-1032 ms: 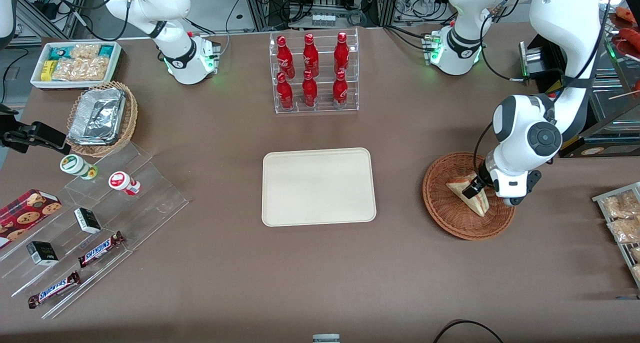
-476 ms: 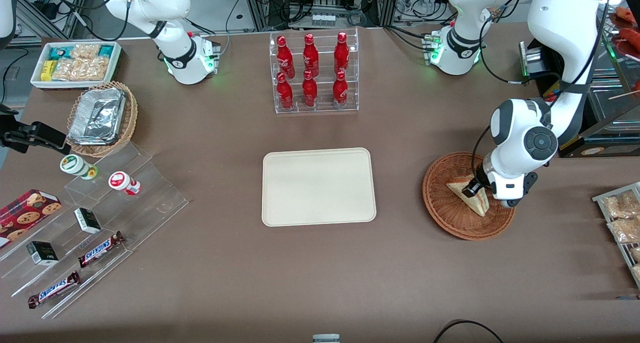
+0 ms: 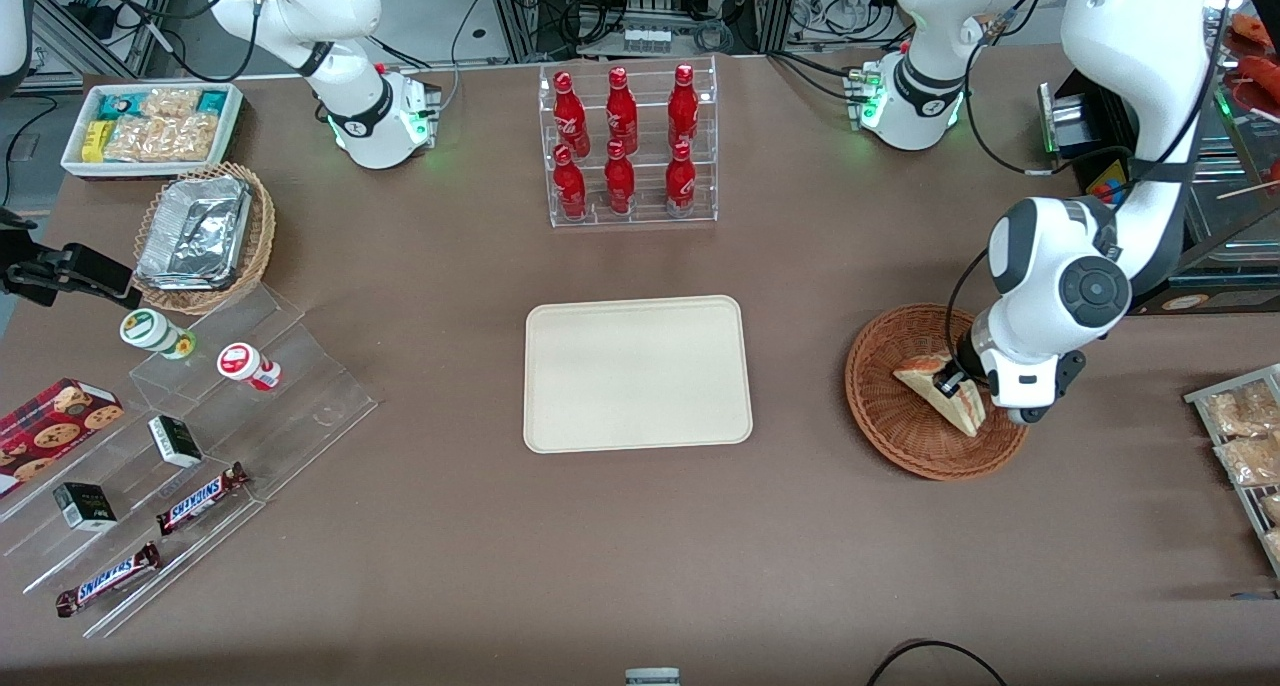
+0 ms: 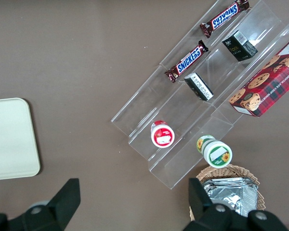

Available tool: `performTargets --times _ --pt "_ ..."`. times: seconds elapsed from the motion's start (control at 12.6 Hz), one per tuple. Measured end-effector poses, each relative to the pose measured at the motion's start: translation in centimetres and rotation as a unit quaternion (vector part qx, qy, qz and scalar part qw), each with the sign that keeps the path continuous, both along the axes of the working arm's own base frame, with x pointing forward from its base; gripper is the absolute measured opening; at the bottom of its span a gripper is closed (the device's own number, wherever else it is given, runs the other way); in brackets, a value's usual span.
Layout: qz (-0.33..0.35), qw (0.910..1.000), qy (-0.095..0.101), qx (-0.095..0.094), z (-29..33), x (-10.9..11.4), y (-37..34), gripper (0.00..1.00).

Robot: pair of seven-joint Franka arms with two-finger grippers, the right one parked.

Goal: Place sandwich from basket to tray
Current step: 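Close the left gripper on the sandwich and lift it, then carry the held sandwich over to the cream tray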

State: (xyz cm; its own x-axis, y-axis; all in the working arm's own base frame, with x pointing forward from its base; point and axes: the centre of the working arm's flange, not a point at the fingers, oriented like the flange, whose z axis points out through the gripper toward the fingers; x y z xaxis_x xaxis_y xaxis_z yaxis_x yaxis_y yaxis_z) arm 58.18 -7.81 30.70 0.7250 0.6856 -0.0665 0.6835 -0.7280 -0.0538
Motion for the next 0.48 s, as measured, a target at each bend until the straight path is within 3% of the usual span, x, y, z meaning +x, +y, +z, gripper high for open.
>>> performTargets --times 0.08,0.32,0.48 --pt "-0.011 0.9999 0.004 0.000 1.8 0.7 -0.8 0.16" --pt "-0.066 0.9978 0.003 -0.009 4.7 1.3 -4.4 0.15" --pt "-0.111 0.9938 0.002 -0.004 4.6 0.8 -6.8 0.15"
